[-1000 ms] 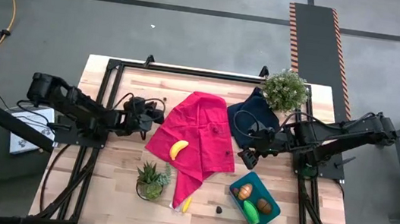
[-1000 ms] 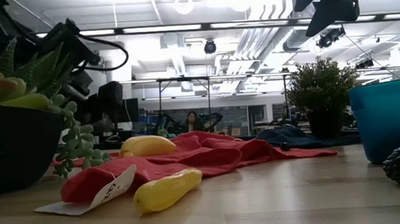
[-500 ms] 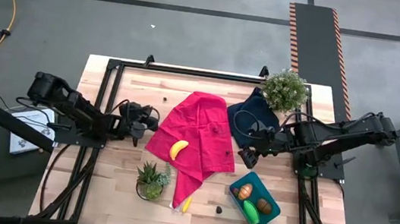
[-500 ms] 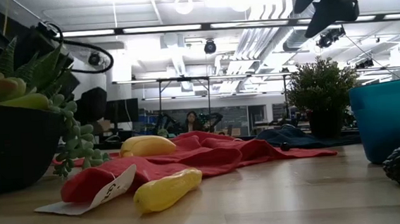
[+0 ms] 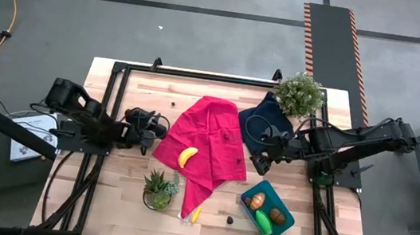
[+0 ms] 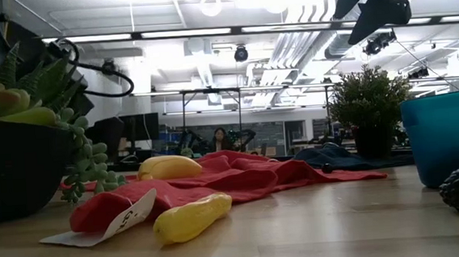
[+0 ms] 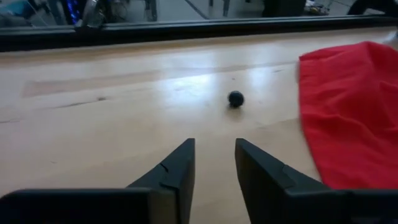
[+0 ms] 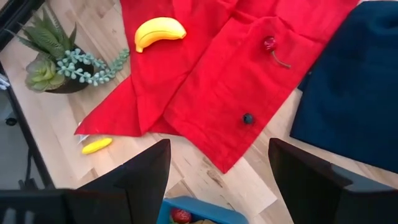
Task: Pick and placing Produce into tupperware
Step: Put the top blueberry into the blue bin
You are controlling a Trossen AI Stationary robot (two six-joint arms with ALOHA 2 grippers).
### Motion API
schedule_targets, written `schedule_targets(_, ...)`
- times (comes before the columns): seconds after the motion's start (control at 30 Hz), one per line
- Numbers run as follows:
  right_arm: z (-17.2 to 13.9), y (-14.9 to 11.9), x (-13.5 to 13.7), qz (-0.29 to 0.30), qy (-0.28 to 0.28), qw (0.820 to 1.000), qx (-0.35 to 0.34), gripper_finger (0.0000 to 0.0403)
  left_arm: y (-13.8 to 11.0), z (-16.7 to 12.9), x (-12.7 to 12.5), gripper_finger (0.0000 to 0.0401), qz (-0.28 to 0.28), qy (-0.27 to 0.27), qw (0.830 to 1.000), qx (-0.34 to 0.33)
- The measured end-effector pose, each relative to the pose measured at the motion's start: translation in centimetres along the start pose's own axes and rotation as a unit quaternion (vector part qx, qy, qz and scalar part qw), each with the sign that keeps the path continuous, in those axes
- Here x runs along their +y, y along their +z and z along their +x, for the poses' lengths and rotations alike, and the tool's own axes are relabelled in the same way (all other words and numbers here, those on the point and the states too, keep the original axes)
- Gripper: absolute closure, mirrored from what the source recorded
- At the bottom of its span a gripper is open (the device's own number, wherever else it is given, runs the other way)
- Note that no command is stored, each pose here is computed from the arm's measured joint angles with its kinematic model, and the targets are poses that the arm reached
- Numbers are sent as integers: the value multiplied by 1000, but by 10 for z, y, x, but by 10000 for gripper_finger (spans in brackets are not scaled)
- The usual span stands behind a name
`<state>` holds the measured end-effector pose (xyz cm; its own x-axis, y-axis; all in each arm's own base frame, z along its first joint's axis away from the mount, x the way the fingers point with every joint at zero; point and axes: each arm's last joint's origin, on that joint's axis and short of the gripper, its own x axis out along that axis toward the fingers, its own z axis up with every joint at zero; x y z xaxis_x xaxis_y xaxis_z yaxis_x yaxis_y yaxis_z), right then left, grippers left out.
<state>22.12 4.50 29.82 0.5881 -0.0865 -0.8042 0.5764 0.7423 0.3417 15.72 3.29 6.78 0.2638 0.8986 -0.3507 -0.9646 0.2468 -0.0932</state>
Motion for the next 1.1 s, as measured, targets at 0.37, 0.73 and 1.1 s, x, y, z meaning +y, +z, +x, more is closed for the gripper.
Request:
schedule_targets(0.37,7,-6,-8,-8,-42,999,-6,142,-10,5,-1,265,22,8,1000,-9)
schedule_targets(0.73,10,-8,-9,3,-44,999,-5,142,-14,15,-3,301,33,7,999,-13)
schedule_targets(1.1,10,-8,-9,3,-44,999,-6,142,3,40,-7,326,46,-7,999,1)
